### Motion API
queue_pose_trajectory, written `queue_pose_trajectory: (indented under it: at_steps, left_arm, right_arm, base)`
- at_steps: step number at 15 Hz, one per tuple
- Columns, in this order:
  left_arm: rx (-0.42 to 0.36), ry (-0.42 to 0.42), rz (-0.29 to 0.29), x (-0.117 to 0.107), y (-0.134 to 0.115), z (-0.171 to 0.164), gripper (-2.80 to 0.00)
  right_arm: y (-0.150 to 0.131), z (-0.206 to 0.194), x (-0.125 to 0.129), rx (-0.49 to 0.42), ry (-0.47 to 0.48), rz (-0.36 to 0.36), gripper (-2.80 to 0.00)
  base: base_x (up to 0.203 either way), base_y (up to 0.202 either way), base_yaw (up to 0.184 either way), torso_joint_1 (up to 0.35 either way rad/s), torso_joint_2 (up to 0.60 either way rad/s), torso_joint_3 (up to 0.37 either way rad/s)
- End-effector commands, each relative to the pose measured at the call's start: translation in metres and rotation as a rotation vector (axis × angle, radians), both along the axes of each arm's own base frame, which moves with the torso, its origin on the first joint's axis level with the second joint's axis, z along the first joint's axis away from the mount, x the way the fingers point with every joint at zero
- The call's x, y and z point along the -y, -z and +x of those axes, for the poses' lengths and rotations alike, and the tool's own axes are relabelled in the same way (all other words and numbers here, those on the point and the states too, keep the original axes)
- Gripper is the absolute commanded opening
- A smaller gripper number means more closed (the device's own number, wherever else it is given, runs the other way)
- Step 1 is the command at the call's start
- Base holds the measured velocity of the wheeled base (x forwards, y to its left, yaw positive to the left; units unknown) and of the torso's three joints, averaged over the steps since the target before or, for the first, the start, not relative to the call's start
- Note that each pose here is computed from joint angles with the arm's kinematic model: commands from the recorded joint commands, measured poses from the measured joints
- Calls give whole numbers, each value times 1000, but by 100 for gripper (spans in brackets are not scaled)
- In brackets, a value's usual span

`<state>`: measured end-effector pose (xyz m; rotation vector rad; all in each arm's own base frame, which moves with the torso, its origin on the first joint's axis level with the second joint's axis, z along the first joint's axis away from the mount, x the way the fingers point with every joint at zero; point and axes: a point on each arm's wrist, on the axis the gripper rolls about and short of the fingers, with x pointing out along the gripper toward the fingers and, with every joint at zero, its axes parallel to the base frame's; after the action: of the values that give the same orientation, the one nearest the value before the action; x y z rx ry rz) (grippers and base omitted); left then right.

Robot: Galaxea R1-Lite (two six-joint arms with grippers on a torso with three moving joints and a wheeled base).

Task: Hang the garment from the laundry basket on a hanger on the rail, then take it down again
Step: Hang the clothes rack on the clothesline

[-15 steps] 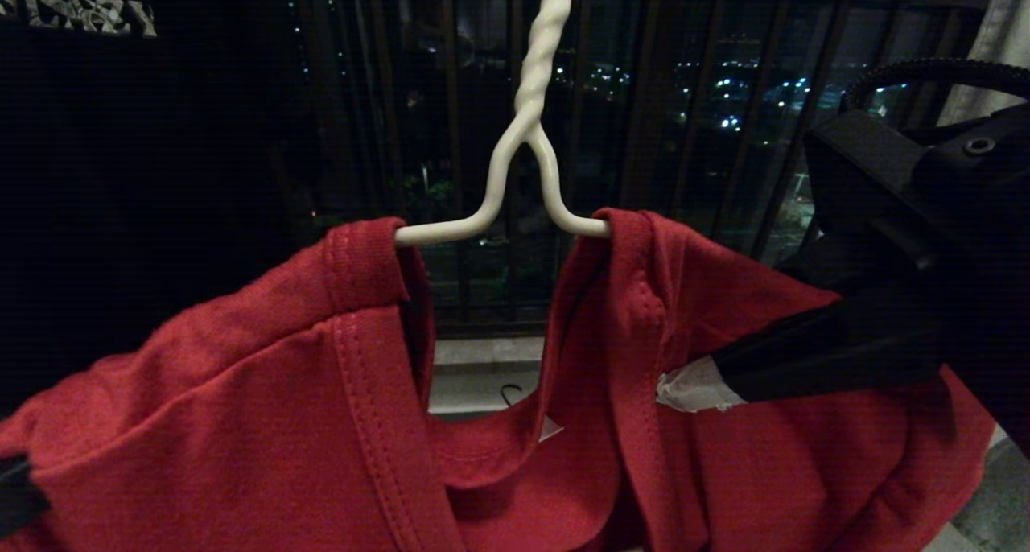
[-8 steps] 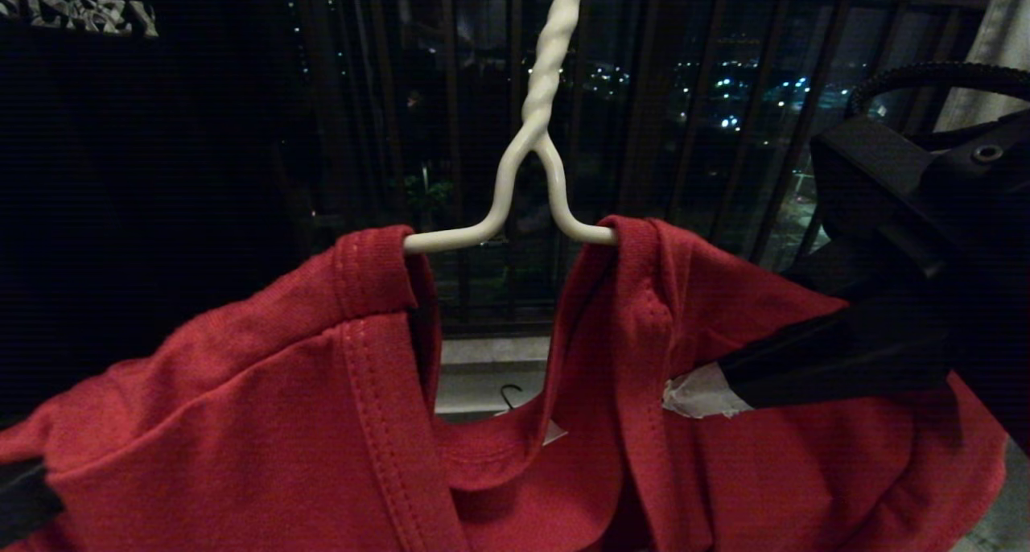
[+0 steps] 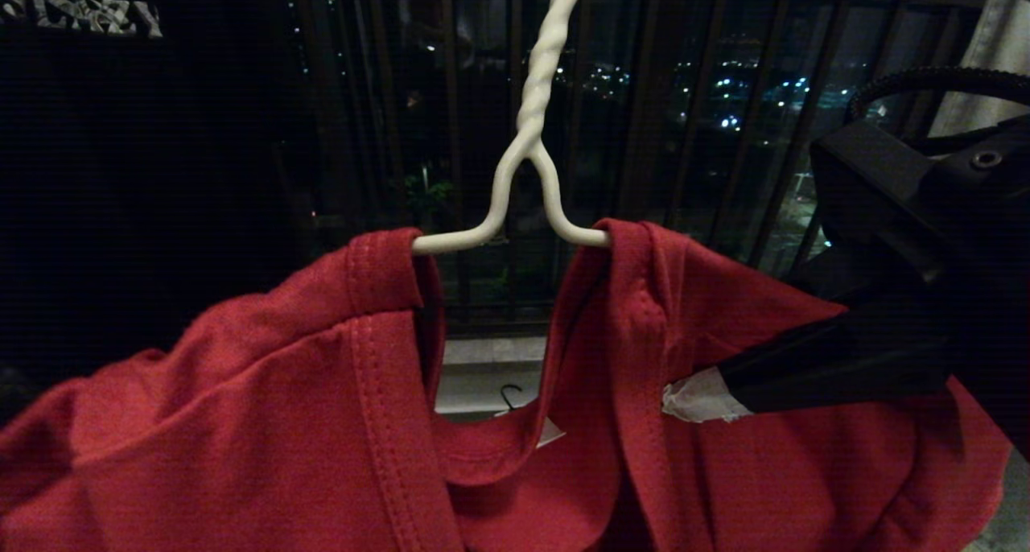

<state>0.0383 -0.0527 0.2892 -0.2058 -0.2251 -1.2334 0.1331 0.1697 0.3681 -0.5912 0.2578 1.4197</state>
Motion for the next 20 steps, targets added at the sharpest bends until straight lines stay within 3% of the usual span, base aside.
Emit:
queue_pose_trajectory:
  at_steps: [1, 9, 13, 15, 18, 20]
  left_arm:
    - [-14, 4, 9, 1, 2, 1, 0]
    - [20, -12, -16, -2, -5, -1, 0]
    - [0, -100, -146, -12, -35, -8, 0]
    - [-2, -114, -159, -18, -38, -13, -280]
    - [9, -153, -198, -25, -52, -19, -280]
    - [-61, -214, -149, -27, -56, -19, -280]
  right_arm:
    - [0, -1, 0, 0, -5, -3, -280]
    - [-1, -3, 5, 10, 10, -2, -280]
    - [-1, -3, 5, 19, 35, -12, -280]
    - [-1, -3, 5, 18, 43, -13, -280]
    - [-2, -1, 4, 21, 67, -8, -280]
    - [-6, 0, 2, 5, 101, 40, -280]
  base:
    - [0, 0, 0, 0, 0, 0]
    - [0, 0, 0, 0, 0, 0]
    - [0, 0, 0, 0, 0, 0]
    - [0, 0, 0, 0, 0, 0]
    - [0, 0, 0, 0, 0, 0]
    - [0, 0, 0, 0, 0, 0]
